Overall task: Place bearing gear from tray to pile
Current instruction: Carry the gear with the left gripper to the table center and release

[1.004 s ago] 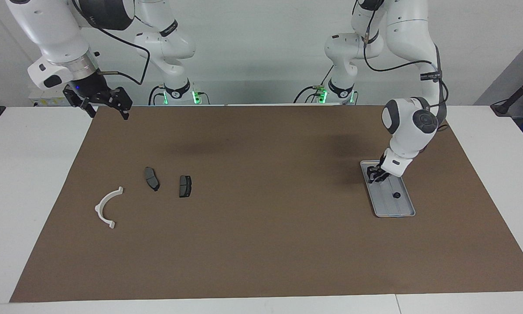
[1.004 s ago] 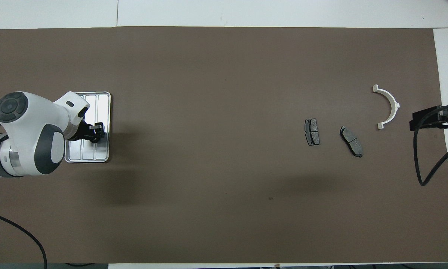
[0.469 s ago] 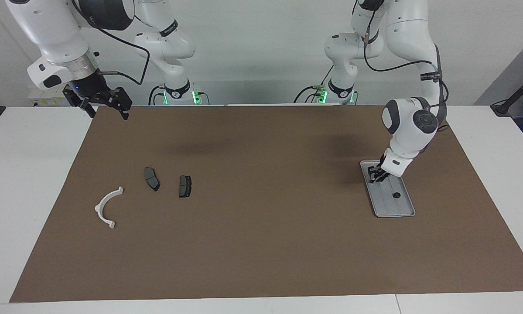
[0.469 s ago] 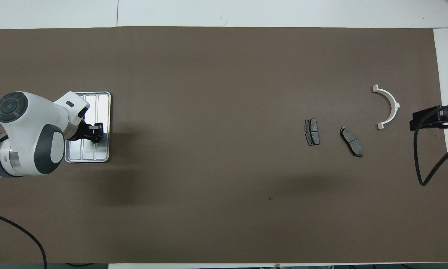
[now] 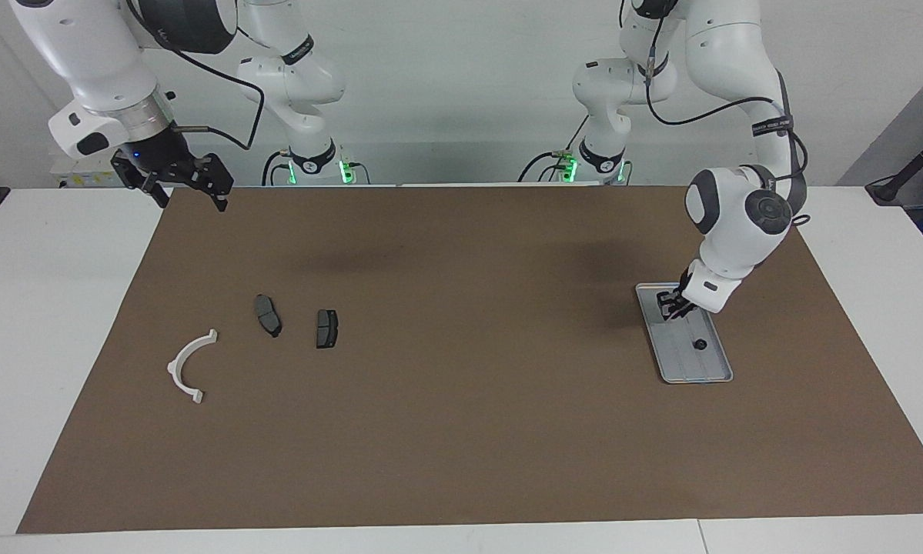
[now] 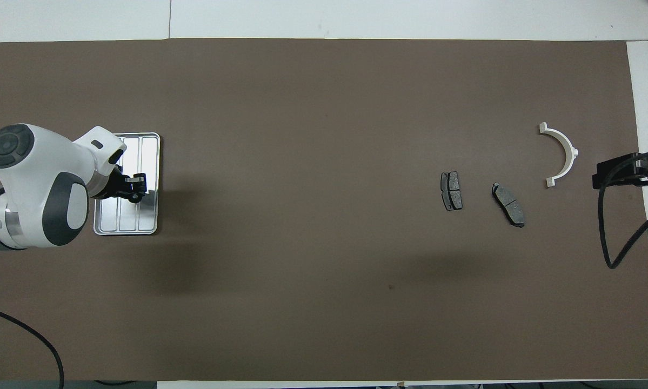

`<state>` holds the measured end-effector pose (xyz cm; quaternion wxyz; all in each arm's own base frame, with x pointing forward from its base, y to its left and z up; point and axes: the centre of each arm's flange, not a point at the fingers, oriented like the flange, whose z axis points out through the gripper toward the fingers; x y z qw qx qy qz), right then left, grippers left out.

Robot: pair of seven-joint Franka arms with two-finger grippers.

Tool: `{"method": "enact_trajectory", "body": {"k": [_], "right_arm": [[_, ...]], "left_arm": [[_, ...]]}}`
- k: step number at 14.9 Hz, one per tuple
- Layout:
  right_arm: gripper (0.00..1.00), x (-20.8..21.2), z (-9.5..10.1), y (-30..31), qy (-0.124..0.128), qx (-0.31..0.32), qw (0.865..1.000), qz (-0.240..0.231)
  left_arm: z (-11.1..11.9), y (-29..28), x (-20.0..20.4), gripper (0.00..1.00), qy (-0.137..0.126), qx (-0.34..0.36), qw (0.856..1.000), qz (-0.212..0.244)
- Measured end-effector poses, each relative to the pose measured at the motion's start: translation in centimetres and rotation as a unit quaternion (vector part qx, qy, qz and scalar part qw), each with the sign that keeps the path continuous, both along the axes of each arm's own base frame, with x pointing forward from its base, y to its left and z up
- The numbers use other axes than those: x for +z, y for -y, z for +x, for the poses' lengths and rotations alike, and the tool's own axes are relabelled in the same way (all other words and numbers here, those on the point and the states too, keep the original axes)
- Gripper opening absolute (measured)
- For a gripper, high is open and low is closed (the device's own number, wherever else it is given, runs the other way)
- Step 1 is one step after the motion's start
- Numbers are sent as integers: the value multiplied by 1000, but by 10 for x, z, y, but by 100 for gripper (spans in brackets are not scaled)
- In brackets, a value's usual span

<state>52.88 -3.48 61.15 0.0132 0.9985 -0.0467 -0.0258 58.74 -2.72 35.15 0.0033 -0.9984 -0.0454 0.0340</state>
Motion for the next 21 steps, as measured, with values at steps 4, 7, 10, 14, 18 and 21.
{"method": "enact_trajectory", "body": {"k": [4,7,10,14,18,21], "right_arm": [[100,-2,0,0,-2,0,1000,0],[100,-3,0,0,-2,1,1000,0],[100,-3,1,0,-1,1,1000,0],[100,-5,1,2,-3,1,1000,0],[100,-5,2,3,2,3,1000,0],[100,-6,2,4,2,5,1000,0]], "left_arm": [[-1,71,8,35,3,47,999,6],[-14,148,13,35,11,93,996,9],[-20,208,26,35,21,129,991,-7],[-26,276,31,35,30,158,987,-18],[-21,341,21,35,31,176,984,-22],[-16,372,4,35,23,180,983,-17]]}}
